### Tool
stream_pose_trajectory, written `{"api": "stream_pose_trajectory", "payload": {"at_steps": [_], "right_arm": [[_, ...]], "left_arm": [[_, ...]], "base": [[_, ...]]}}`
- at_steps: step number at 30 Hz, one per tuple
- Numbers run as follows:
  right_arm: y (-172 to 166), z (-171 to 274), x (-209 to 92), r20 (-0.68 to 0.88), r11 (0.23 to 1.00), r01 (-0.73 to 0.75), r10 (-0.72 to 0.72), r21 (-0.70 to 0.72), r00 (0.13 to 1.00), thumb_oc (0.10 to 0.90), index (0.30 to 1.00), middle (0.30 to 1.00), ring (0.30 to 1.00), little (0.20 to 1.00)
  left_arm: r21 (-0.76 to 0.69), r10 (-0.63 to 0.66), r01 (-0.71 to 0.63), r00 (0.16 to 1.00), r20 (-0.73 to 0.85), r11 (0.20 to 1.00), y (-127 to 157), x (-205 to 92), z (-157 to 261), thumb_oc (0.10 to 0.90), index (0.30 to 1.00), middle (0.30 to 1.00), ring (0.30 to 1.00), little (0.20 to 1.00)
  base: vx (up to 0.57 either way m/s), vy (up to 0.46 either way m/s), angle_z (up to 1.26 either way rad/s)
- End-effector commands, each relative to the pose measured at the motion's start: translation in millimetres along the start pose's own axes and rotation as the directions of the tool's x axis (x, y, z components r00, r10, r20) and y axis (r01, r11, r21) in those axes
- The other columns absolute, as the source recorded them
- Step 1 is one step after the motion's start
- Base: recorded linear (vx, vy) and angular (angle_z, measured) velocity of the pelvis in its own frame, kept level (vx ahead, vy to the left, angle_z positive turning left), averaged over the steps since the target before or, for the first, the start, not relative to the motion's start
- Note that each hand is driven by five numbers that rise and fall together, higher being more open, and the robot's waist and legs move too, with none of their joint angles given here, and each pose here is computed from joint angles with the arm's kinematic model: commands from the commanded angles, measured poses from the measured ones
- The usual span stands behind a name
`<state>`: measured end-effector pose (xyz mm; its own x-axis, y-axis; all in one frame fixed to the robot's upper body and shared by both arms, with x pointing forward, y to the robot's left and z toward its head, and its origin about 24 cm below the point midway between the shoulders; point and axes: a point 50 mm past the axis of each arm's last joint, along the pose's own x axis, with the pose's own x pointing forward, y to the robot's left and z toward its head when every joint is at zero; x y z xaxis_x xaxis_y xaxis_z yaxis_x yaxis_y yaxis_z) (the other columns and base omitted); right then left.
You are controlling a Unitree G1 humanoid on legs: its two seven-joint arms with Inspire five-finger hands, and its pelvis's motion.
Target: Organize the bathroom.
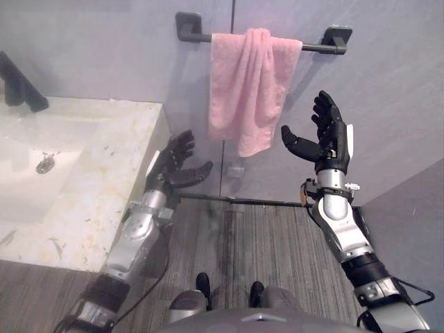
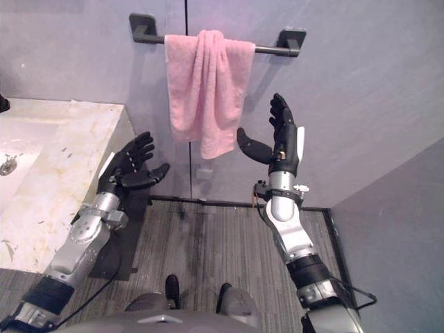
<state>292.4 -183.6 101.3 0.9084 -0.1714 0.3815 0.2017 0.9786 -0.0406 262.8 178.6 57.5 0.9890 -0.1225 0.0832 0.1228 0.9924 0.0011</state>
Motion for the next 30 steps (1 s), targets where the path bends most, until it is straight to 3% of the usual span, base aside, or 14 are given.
{"api": "stream_pose_trajectory", "payload": {"at_steps": [1,12,30], "right_arm": [[7.2,60.3,31.0,0.283,0.997,-0.063,0.047,0.048,0.958,0.8,0.9,0.9,0.9,0.9],[1.9,69.4,46.8,0.269,0.995,-0.081,0.063,0.056,0.961,0.8,0.9,0.9,0.9,0.9],[17.2,77.5,40.8,0.245,0.921,-0.39,0.384,-0.025,0.89,0.8,0.9,0.9,0.9,0.9]], "left_arm": [[-0.009,-0.05,0.055,0.961,0.274,0.998,-13.5,15.1,49.4,0.8,0.9,0.9,0.9,0.9],[-0.005,0.004,-0.003,0.963,0.268,1.0,-6.7,4.5,43.0,0.8,0.9,0.9,0.9,0.9],[-0.009,0.003,0.0,0.959,0.283,1.0,-11.2,10.4,42.0,0.8,0.9,0.9,0.9,0.9]], "base": [[0.37,-0.281,-0.13],[0.23,-0.189,0.34],[0.09,-0.033,0.19]]}}
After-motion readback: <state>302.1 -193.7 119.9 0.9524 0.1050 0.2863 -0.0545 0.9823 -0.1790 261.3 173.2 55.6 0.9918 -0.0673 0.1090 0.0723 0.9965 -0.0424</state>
